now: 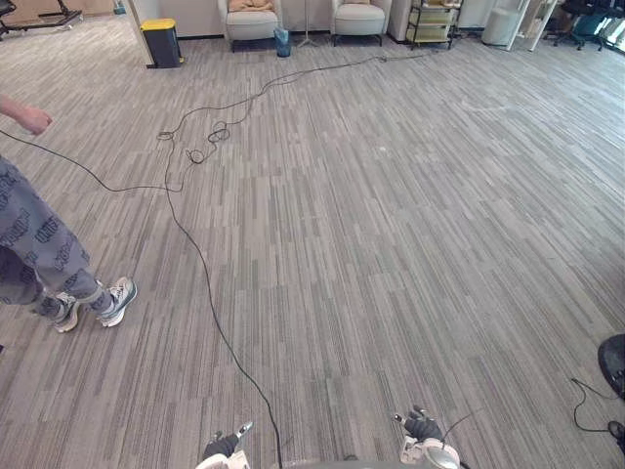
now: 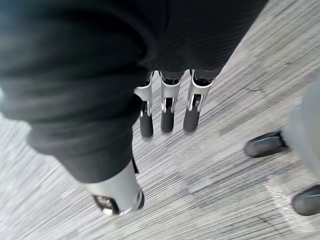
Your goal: Pick up cushions and gather them together orderly.
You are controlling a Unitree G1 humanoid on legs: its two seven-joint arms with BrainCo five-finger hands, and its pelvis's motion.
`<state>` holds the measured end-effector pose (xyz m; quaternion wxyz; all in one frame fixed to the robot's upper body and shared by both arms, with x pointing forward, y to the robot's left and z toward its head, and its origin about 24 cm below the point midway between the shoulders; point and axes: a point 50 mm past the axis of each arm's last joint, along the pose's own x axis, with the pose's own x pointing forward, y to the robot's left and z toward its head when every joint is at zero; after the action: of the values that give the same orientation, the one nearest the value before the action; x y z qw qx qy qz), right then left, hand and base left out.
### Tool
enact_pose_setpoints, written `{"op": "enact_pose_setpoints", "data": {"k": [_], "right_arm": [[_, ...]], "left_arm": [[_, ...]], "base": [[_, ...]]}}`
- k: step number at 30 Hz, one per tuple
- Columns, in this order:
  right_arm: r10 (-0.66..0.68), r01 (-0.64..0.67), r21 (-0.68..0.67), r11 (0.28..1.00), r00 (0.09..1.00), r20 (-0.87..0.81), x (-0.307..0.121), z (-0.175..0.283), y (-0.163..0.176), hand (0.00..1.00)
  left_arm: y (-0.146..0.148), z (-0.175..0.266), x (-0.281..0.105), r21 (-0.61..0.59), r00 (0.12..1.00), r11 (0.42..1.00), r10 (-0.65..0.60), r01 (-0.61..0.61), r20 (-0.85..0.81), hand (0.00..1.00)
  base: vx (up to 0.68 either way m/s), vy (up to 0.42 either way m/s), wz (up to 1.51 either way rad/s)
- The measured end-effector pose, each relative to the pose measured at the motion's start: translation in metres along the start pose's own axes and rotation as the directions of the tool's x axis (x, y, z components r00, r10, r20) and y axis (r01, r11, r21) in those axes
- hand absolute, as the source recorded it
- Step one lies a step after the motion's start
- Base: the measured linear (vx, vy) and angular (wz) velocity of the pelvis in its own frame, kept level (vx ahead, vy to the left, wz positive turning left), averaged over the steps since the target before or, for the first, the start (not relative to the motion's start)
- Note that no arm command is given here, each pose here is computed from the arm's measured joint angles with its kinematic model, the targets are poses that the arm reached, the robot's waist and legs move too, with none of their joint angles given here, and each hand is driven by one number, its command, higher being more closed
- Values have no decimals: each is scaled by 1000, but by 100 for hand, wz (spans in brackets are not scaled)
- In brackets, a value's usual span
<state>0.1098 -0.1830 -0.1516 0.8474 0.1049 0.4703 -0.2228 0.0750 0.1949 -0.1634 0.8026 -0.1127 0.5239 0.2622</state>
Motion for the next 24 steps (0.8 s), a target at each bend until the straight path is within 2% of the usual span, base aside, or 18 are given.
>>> {"op": "enact_pose_setpoints", "data": {"k": [10,24], "right_arm": [[-77,87,114,990,993,-95,3,-12,-15,0],[-70,92,186,978,990,-122,4,-15,-17,0]], "left_arm": [[1,-2,0,-13,1000,1000,10,-10,-14,0],[-2,3,1,40,1000,999,-25,25,3,0]], "base": [[-13,-12,13],[0,-8,7]]}}
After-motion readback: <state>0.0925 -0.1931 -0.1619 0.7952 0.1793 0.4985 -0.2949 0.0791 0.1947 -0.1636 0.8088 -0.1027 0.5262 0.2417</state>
